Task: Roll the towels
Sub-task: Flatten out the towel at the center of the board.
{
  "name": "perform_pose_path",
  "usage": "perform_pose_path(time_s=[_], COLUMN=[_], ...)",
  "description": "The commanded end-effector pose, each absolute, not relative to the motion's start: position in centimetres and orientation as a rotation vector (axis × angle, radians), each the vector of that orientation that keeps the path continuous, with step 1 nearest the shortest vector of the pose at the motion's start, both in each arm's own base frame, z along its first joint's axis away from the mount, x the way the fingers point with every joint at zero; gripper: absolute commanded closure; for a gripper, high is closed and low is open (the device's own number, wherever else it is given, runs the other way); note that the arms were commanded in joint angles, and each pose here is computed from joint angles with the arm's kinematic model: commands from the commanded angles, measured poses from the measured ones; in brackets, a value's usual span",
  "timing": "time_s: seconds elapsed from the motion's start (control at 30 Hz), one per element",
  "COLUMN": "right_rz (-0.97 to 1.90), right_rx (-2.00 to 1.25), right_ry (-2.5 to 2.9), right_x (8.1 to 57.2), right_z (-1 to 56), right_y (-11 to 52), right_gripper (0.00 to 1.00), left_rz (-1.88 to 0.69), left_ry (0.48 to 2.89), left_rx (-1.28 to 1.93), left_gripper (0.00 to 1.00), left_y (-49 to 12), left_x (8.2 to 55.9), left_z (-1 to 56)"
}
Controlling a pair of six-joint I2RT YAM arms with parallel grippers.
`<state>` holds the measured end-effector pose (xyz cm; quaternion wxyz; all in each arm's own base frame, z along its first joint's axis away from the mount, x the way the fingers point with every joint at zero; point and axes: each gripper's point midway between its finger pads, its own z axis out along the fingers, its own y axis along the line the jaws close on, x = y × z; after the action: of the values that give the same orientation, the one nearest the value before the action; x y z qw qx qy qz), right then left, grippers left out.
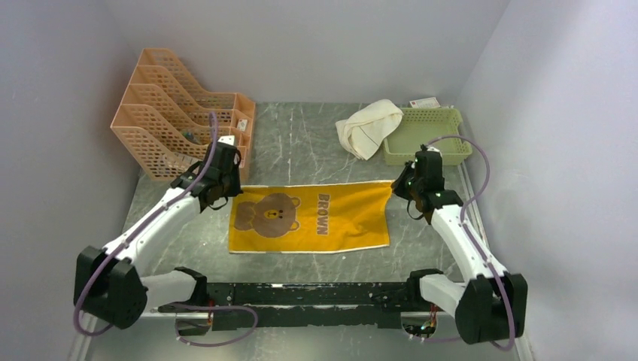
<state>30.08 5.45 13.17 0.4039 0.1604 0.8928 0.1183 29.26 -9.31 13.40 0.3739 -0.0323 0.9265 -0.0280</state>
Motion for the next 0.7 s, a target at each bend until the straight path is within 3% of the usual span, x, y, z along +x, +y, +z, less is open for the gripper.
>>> perform_pose_path(time_s=[0.0,0.3,0.57,0.67], right_rz=[0.317,0.236,0.164,0.209], right_rx=[0.488,0.529,0.51,0.474], right_ry=[2.211,2.249,2.296,2.318], right_x=[32.7,36.0,38.4,39.3], right_z=[12.2,11.0,10.1,9.9], right_y=[4.4,2.9,2.0,2.8], right_gripper=[1.0,1.0,1.0,0.91], left_rz=[-0.114,0.022,-0.1,-0.172], left_ry=[2.369,2.398,2.399,2.446], left_rx=[-0.11,-0.134,0.025,0.107], left_gripper=[0.93,0.93,0.92,0.9], left_y=[-9.9,-9.0,-12.0,-13.4], left_x=[31.7,36.5,40.3,41.0], left_z=[12.1,9.6,10.0,9.5])
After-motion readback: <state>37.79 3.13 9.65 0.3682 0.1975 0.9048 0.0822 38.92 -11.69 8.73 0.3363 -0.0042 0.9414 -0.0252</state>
